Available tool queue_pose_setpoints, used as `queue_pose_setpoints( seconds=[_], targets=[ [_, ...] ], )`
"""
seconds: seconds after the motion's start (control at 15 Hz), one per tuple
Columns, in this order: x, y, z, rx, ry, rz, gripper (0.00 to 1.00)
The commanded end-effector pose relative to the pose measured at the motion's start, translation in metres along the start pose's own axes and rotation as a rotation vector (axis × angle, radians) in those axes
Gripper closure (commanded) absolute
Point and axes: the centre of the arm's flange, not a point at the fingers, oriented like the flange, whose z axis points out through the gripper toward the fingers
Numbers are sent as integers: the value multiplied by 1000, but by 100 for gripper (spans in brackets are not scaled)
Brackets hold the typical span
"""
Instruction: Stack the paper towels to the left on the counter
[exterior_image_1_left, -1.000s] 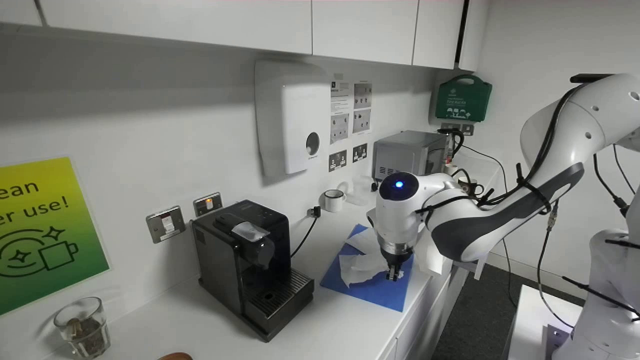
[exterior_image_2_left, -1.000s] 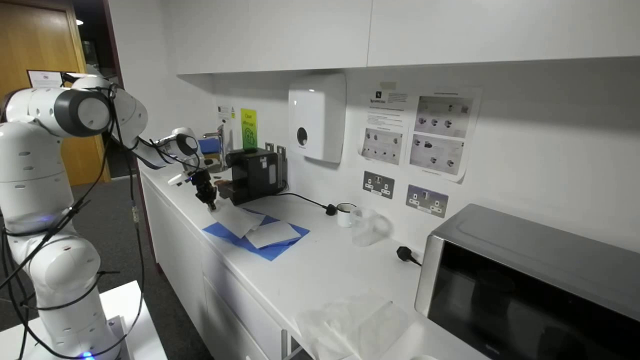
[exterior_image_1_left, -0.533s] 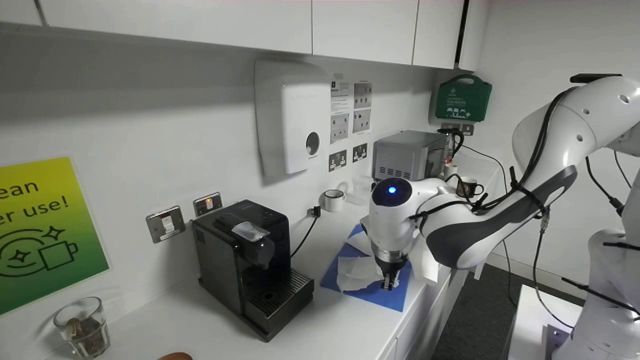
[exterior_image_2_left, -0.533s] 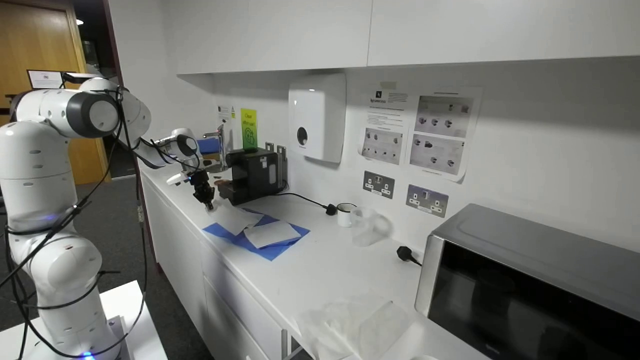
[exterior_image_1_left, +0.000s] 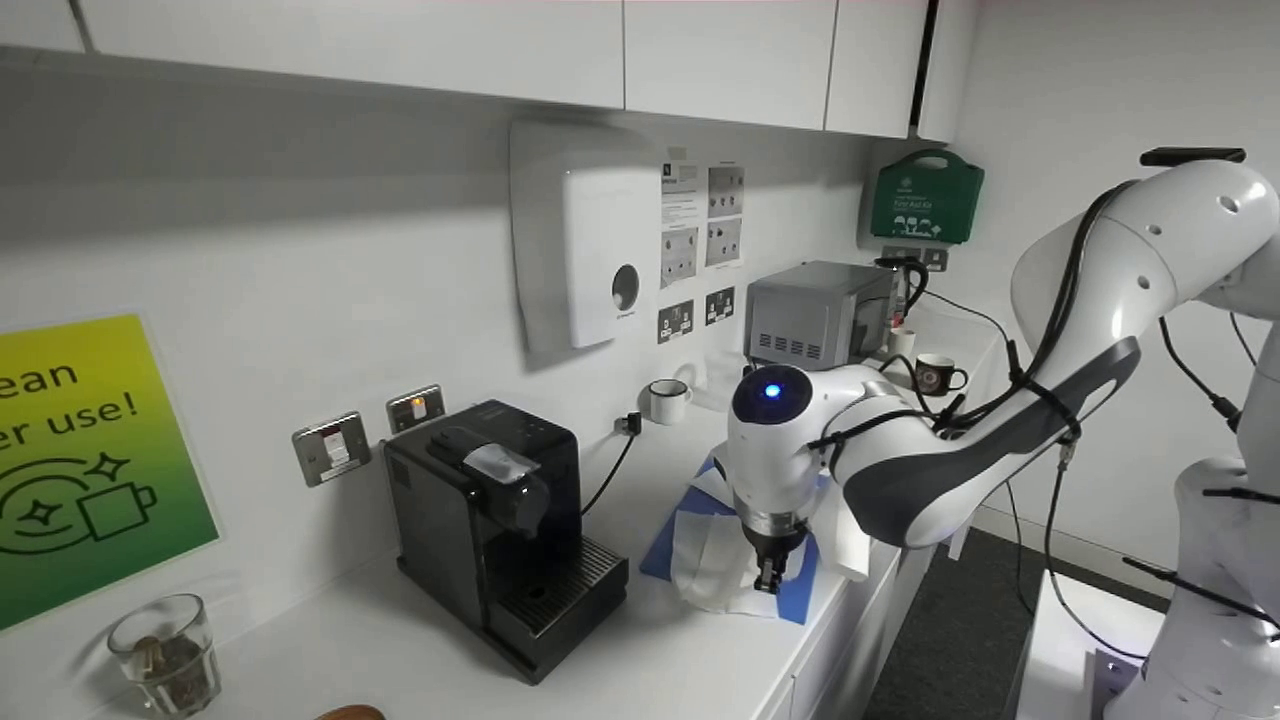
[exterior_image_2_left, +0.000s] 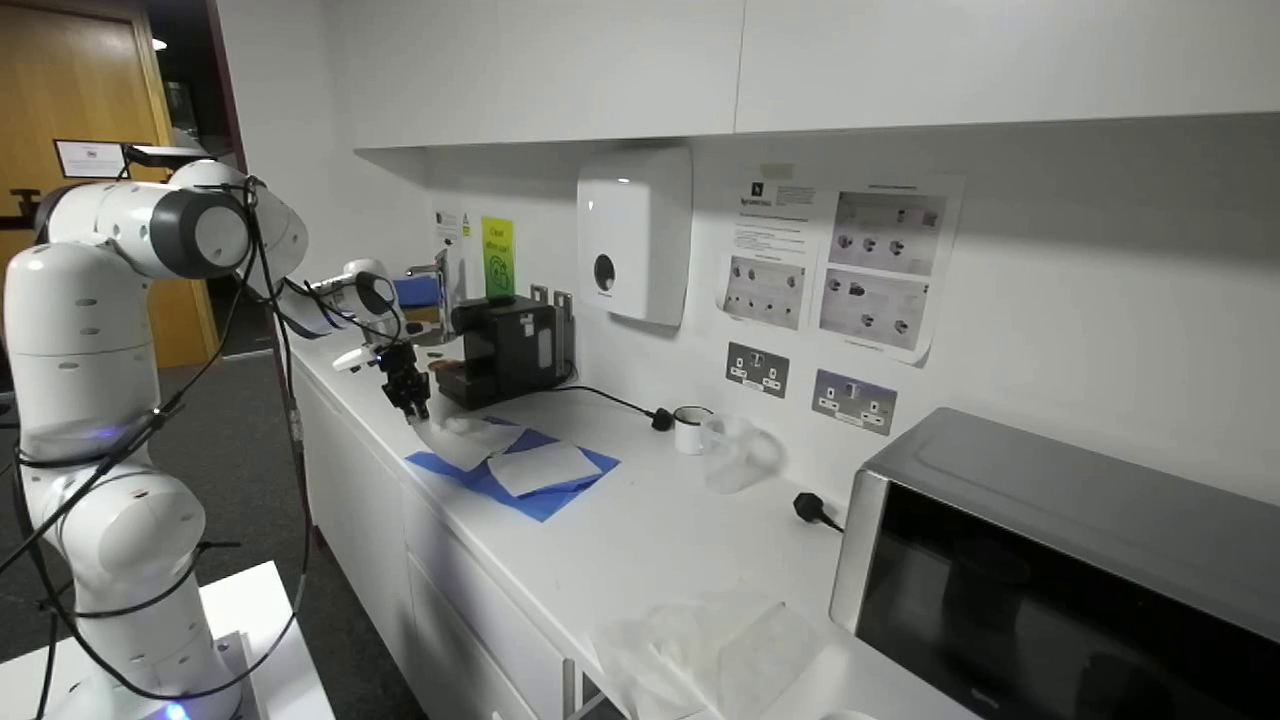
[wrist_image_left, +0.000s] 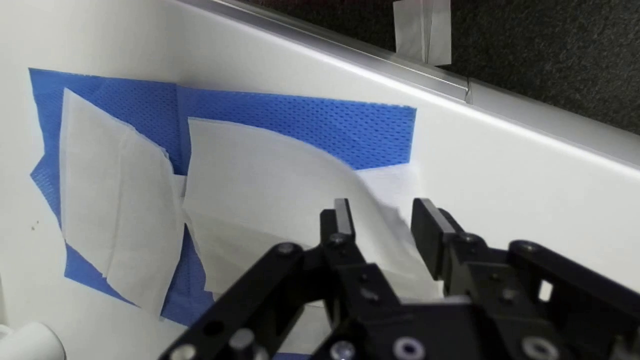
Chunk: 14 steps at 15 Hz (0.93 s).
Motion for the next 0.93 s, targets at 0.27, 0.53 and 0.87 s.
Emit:
queue_pose_setpoints(
  seconds=[0.27,0.53,0.87],
  targets=[
    [-2,15,-17,20,10,43,0],
    [-7,35,-26,-11,44,55,0],
    [-7,66,-10,-91,40,-23,0]
  ],
)
